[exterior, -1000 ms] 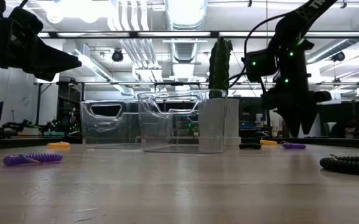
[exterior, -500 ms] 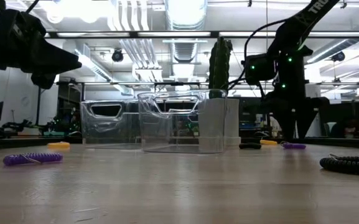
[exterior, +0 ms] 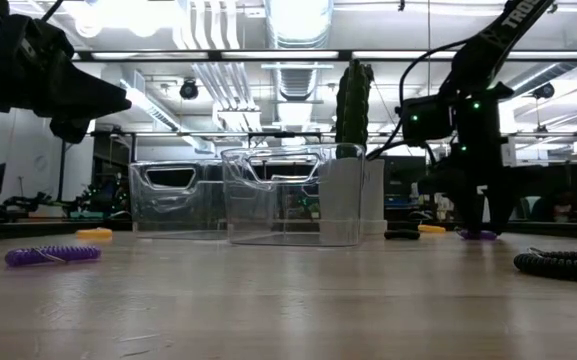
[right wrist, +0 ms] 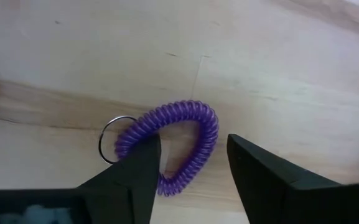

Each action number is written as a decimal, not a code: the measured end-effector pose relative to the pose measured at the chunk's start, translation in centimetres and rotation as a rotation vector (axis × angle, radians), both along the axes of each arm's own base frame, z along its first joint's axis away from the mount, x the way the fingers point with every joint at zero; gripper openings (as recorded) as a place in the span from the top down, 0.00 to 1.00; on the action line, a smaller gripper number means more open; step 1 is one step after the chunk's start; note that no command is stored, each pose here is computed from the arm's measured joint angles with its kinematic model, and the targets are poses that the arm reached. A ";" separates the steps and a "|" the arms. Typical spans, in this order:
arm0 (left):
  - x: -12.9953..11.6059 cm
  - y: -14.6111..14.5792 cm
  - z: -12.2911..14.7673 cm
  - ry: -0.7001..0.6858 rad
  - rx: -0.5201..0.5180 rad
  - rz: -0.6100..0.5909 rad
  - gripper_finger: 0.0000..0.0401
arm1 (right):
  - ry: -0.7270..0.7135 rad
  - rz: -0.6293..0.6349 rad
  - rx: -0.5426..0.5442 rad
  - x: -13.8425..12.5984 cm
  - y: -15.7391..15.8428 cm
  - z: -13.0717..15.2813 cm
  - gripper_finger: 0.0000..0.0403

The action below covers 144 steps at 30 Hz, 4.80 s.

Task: Sort items
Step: Put the top right purple keychain into the green bin, then put the left purple keychain into the green bin

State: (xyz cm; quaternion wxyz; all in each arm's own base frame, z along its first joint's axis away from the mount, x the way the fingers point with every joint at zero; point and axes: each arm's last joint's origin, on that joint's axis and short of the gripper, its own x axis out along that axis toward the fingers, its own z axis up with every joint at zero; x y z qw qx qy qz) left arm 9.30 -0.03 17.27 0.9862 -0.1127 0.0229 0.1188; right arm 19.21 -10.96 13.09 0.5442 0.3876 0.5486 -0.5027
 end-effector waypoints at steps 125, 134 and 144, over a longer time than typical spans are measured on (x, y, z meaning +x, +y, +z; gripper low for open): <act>0.1 0.0 0.4 -0.079 -0.126 0.008 0.75 | -0.823 0.630 -0.738 -4.4 20.5 17.5 0.73; 0.1 0.0 0.5 -0.092 -0.134 0.006 0.75 | -0.889 0.580 -0.707 -8.1 17.3 14.7 0.73; 0.1 0.0 1.4 -0.215 -0.273 0.008 0.75 | -1.125 0.633 -0.629 -9.0 16.7 10.9 0.73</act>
